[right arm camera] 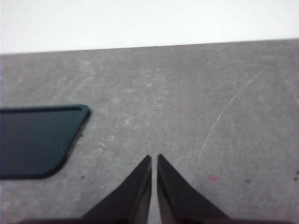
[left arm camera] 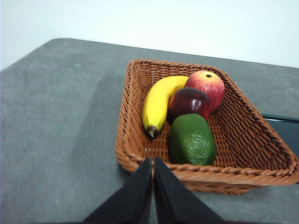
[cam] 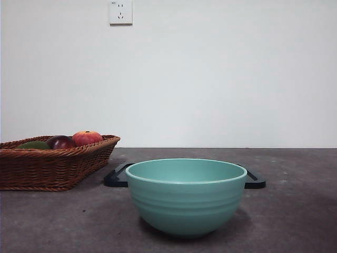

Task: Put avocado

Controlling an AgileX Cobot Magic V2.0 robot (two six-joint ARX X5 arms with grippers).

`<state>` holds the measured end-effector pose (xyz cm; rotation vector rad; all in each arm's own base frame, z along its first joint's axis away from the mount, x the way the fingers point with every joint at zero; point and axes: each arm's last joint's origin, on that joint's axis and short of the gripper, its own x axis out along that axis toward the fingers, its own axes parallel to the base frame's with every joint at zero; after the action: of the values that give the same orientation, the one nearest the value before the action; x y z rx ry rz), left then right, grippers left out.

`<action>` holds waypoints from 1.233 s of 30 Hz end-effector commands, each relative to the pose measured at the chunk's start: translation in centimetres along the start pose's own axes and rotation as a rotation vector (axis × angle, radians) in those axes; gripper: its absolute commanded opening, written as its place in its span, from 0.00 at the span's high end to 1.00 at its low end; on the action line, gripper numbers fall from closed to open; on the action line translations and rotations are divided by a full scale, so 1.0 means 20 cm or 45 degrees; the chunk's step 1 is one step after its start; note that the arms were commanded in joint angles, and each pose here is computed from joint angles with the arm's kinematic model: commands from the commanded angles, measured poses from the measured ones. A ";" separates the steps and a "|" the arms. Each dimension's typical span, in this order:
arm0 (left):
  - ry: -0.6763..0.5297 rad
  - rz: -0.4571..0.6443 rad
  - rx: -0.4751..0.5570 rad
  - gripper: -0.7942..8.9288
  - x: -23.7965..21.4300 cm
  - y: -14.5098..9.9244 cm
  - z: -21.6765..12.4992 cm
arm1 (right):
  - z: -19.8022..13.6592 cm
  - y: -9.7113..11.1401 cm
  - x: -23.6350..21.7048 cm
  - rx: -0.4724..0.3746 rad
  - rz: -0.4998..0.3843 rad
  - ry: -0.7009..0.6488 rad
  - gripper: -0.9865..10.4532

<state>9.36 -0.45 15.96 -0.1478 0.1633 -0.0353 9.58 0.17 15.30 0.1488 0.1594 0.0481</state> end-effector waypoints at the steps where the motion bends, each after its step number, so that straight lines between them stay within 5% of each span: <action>1: -0.101 -0.025 -0.121 0.91 -0.04 -0.02 0.11 | 0.04 0.01 -0.01 0.178 0.019 -0.047 0.90; 11: -0.253 -0.069 -0.207 0.91 -0.15 -0.06 0.41 | 0.29 0.06 -0.11 0.296 0.135 -0.183 0.90; 16: -0.232 -0.118 -0.200 0.91 -0.18 -0.10 0.59 | 0.45 0.10 -0.15 0.287 0.248 -0.089 0.90; 30: 0.026 -0.424 -0.163 0.91 -0.10 -0.20 0.91 | 0.87 0.22 -0.06 0.079 0.617 0.258 0.90; 37: 0.145 -0.592 -0.121 0.91 -0.05 -0.25 0.98 | 0.95 0.29 0.01 -0.059 0.751 0.500 0.90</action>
<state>11.40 -2.42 35.48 -0.3028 0.2555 -0.4797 12.55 3.09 34.49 0.2005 0.5142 0.6419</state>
